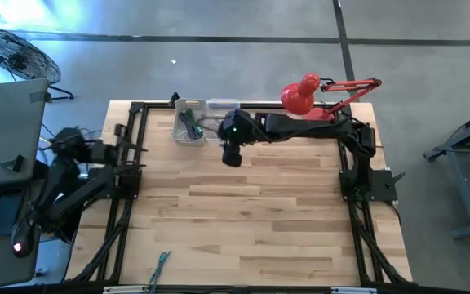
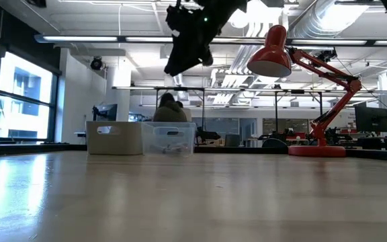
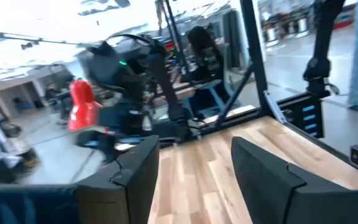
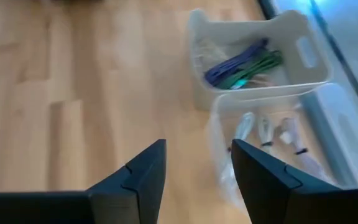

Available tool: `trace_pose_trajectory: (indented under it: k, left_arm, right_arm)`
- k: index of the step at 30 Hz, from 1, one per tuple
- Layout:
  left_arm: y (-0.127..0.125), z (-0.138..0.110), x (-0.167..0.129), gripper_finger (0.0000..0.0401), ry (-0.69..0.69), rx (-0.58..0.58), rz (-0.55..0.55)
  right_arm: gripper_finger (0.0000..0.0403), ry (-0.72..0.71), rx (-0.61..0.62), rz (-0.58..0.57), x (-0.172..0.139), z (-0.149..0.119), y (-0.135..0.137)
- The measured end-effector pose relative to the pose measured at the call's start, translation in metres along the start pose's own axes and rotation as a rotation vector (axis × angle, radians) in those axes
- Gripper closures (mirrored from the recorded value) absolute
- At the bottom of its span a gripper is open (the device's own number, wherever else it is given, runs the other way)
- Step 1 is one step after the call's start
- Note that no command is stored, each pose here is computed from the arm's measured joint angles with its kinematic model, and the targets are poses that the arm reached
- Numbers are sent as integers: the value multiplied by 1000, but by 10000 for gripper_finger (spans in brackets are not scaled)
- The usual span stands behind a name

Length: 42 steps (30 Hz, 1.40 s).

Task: Pick & Place USB Port
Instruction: Put the light blue patterned charger cable into the gray bin

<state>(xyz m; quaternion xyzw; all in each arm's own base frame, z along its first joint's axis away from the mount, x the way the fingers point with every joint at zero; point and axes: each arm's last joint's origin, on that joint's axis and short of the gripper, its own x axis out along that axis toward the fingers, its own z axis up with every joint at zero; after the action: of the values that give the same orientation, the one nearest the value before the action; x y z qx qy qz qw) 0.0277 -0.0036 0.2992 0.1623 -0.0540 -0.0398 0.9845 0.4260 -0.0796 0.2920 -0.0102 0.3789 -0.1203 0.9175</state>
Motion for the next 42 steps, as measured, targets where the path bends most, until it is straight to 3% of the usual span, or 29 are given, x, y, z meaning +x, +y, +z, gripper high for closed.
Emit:
trace_pose_trajectory:
  k: [6,11,16,22,33,38,42]
  left_arm:
    - [-11,43,-22,223,16,43,89]
    - [-10,69,-26,224,31,14,72]
    - [-3,81,-16,224,85,-103,-193]
    - [7,92,-5,224,2,-31,-435]
    - [4,107,-8,224,-169,5,-724]
    - [5,108,-10,224,-206,37,-781]
    - [8,109,-8,224,-205,95,-745]
  right_arm:
    - [233,61,-60,16,-7,-5,29]
    - [231,82,-93,6,-9,-8,44]
    - [233,82,-119,15,-12,-9,58]
    - [234,81,-108,31,-14,-9,69]
    - [237,80,-15,11,-17,-11,82]
    - [238,44,43,-42,-17,-8,82]
    - [236,-11,88,-31,-17,-3,82]
